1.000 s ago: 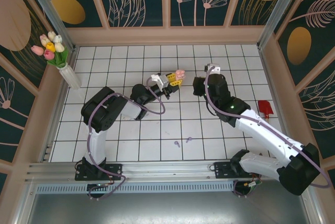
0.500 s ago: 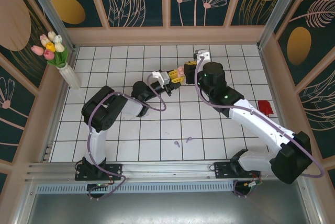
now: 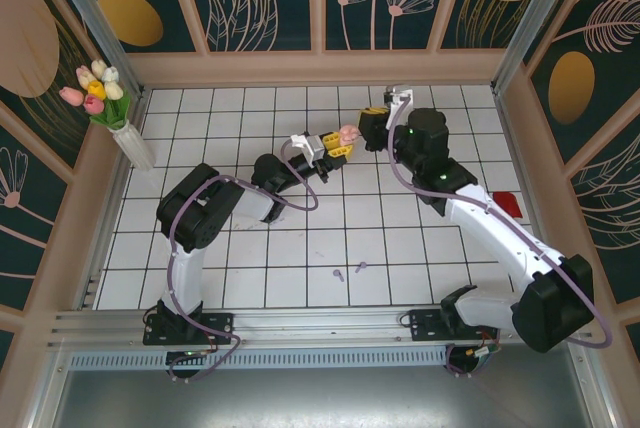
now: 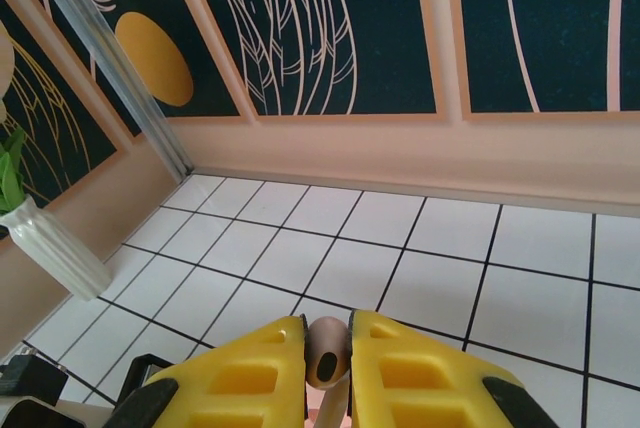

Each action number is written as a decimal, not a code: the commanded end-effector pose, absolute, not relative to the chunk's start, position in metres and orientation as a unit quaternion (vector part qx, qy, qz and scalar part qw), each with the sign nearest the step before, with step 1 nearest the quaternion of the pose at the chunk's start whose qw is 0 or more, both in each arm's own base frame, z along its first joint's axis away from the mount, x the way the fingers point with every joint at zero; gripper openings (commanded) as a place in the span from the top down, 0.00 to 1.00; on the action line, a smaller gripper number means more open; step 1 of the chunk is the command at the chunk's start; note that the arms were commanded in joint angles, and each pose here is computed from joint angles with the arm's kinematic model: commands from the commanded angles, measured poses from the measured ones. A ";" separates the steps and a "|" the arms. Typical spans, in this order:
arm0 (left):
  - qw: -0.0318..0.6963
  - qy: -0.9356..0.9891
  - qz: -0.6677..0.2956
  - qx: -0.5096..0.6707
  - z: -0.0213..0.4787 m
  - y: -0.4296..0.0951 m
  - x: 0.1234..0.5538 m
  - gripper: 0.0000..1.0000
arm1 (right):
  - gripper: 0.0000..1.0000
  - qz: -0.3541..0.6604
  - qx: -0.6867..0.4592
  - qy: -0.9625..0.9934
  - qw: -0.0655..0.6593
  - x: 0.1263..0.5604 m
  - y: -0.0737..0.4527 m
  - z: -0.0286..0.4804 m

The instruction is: Insert the wireless bluetooth earbuds into the charging case

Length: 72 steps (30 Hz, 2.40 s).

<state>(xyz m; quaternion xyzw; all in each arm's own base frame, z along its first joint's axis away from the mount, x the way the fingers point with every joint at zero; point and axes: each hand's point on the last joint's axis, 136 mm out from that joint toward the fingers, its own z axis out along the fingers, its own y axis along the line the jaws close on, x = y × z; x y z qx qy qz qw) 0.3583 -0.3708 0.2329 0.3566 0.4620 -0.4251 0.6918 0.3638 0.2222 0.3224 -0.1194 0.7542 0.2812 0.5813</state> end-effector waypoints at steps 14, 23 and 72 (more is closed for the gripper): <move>0.724 0.404 -0.442 0.342 0.266 -0.366 0.351 1.00 | 0.86 0.336 -0.157 0.714 0.594 0.350 0.236 0.327; 0.736 0.390 -0.417 0.363 0.287 -0.373 0.356 1.00 | 0.87 0.330 -0.142 0.677 0.643 0.344 0.223 0.350; 0.723 0.391 -0.453 0.345 0.302 -0.375 0.356 1.00 | 0.89 0.349 -0.139 0.652 0.659 0.353 0.236 0.351</move>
